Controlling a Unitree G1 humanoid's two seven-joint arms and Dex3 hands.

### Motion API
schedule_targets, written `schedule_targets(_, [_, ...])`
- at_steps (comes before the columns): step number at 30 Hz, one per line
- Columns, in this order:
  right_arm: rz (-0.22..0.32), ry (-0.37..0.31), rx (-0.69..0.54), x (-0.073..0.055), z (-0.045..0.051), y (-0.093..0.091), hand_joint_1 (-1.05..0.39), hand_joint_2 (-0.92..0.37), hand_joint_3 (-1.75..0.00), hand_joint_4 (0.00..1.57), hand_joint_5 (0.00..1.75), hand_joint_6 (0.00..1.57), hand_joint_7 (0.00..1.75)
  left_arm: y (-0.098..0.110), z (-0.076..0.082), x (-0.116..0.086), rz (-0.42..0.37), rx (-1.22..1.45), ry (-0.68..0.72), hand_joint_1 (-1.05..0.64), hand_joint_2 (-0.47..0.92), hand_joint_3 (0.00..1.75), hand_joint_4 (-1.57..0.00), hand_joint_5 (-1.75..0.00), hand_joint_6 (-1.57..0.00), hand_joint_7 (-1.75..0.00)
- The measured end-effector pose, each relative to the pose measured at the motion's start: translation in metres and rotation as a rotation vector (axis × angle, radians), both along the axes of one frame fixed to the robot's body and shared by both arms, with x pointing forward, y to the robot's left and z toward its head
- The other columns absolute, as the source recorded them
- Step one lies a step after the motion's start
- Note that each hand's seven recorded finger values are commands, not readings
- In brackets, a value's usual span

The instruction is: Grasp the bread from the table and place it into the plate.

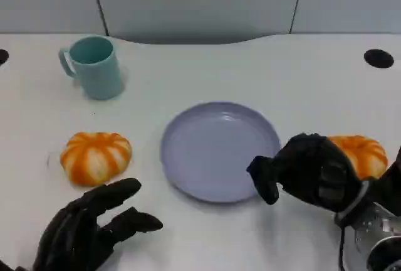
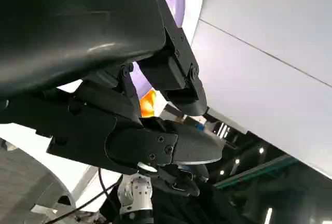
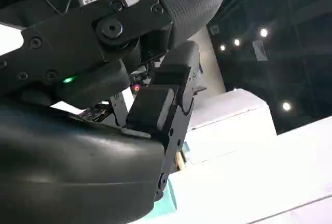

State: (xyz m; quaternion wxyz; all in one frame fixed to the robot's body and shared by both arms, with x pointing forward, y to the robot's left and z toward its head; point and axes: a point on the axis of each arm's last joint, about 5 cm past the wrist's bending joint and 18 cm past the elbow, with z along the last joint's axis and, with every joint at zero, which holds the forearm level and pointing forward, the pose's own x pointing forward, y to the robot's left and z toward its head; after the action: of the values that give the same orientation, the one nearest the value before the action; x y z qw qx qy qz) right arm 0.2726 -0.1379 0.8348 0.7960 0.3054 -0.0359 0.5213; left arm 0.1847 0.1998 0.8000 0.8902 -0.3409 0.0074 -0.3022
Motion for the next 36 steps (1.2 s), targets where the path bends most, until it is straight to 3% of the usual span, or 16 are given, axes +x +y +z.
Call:
schedule_targets(13, [0.003, -0.005, 0.001, 0.001, 0.0015, 0.001, -0.45, -0.91, 0.00, 0.61, 1.74, 1.18, 0.01, 0.001, 0.002, 0.003, 0.005, 0.021, -0.017, -0.82, 0.92, 0.26, -0.73, -0.78, -0.93, -0.01])
schedule_targets(16, [0.000, -0.003, -0.003, 0.002, 0.0016, 0.000, -0.45, -0.91, 0.00, 0.63, 1.73, 1.18, 0.01, 0.002, 0.008, 0.005, 0.036, 0.075, -0.087, -0.81, 0.92, 0.24, -0.73, -0.78, -0.93, 0.00])
schedule_targets(22, [-0.007, 0.006, -0.008, 0.001, 0.0012, -0.001, -0.44, -0.90, 0.00, 0.62, 1.71, 1.18, 0.01, 0.006, 0.036, 0.019, 0.137, 0.109, -0.242, -0.80, 0.92, 0.15, -0.73, -0.78, -0.93, 0.00])
schedule_targets(24, [-0.009, 0.010, -0.004, 0.001, 0.0007, -0.001, -0.42, -0.92, -0.01, 0.61, 1.69, 1.18, 0.01, 0.008, 0.047, 0.023, 0.178, 0.156, -0.290, -0.71, 0.91, 0.06, -0.71, -0.75, -0.90, -0.01])
schedule_targets(30, [-0.017, 0.019, 0.015, 0.000, -0.0008, 0.003, -0.41, -0.92, 0.00, 0.61, 1.70, 1.18, 0.01, 0.024, 0.094, 0.044, 0.320, 0.687, -0.639, -0.62, 0.91, 0.00, -0.61, -0.52, -0.76, 0.00])
schedule_targets(31, [-0.017, 0.021, 0.016, -0.001, -0.0012, 0.003, -0.41, -0.92, 0.00, 0.61, 1.71, 1.18, 0.01, 0.026, 0.098, 0.047, 0.335, 0.725, -0.671, -0.62, 0.91, 0.00, -0.61, -0.52, -0.75, 0.00])
schedule_targets(33, [-0.021, 0.026, 0.019, -0.001, -0.0019, 0.002, -0.40, -0.92, 0.00, 0.60, 1.70, 1.19, 0.01, 0.024, 0.099, 0.050, 0.350, 0.774, -0.693, -0.69, 0.92, 0.05, -0.45, -0.41, -0.58, 0.00])
schedule_targets(36, [-0.022, 0.027, 0.023, -0.001, -0.0019, 0.004, -0.41, -0.92, 0.00, 0.61, 1.69, 1.18, 0.01, 0.023, 0.094, 0.062, 0.306, 0.942, -0.652, -0.77, 0.92, 0.12, -0.29, -0.28, -0.41, 0.00])
